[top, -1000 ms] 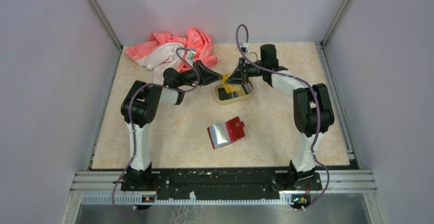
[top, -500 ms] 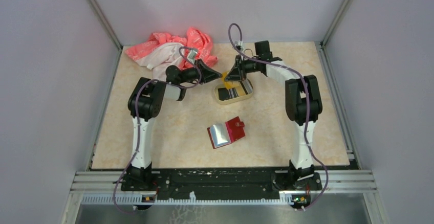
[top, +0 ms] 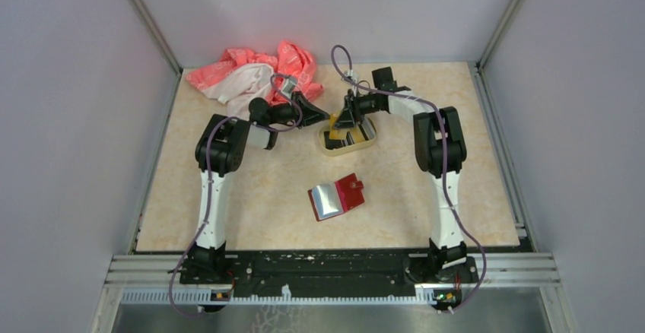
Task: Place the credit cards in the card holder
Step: Place the credit card in the storage box, then insert the credit card into the card holder.
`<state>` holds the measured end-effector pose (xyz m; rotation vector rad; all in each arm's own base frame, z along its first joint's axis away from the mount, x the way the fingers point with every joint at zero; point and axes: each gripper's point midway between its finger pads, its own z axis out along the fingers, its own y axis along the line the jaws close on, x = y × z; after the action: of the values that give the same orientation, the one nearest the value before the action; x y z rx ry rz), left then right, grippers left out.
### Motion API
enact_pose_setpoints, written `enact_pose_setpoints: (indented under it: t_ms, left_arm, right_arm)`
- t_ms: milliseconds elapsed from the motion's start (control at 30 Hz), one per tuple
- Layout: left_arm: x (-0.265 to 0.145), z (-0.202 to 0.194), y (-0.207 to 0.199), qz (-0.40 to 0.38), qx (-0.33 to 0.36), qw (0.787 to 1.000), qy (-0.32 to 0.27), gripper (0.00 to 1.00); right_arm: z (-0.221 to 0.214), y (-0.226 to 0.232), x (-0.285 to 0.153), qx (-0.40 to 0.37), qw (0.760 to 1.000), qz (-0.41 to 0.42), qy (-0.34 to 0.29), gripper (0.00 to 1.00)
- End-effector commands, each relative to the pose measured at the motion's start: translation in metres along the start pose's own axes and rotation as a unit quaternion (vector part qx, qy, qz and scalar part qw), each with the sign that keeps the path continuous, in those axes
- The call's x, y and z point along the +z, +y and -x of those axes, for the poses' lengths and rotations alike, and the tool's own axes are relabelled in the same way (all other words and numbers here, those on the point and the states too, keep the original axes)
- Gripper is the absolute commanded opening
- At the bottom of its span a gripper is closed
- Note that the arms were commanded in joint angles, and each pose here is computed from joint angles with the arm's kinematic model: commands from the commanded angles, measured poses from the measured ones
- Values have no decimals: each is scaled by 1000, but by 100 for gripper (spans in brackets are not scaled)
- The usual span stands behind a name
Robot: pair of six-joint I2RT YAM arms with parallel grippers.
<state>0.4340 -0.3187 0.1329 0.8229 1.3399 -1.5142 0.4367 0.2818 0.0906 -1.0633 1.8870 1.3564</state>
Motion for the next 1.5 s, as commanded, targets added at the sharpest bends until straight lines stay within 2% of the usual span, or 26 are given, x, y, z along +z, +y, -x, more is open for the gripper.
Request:
enact_pose_setpoints:
  t_ms: [0,167,433,533,667,767,833,900,967,1100,1300,1467]
  left_arm:
    - [-8,14,8,10,34,999,-13,0]
    - [-20,43,9,40,50,997,-34,0]
    - [-28,69,-4,67,71,994,-41,0]
    - [-28,78,-17,65,71,994,-42,0]
    - [-27,85,-53,39,41,998,-40,0]
    - [-27,82,-90,21,11,999,-45,0]
    - [-28,78,-115,17,-14,999,-46,0]
    - [-29,66,-137,18,-39,998,-43,0]
    - [-30,44,-155,34,-79,996,-34,0]
    - [-24,14,-182,65,-103,992,-13,0]
    - [-14,-7,-212,88,-110,990,-10,0]
    - [-21,-19,-213,116,-136,984,-13,0]
  right_arm:
    - [23,-12,-9,-41,999,-34,-7,48]
    - [50,-9,-27,-62,996,-62,-25,57]
    - [80,13,-57,-112,987,-105,-39,61]
    - [88,34,-67,-139,984,-107,-44,61]
    - [89,81,-82,-207,972,-95,-54,65]
    - [79,124,-94,-265,958,-82,-67,76]
    - [74,161,-103,-303,947,-67,-82,94]
    - [60,189,-106,-312,945,-45,-91,98]
    - [40,212,-107,-306,947,-18,-93,98]
    - [8,237,-103,-256,962,23,-94,98]
    - [-24,232,-88,-188,980,35,-58,97]
    - [-38,237,-68,-156,985,69,-36,93]
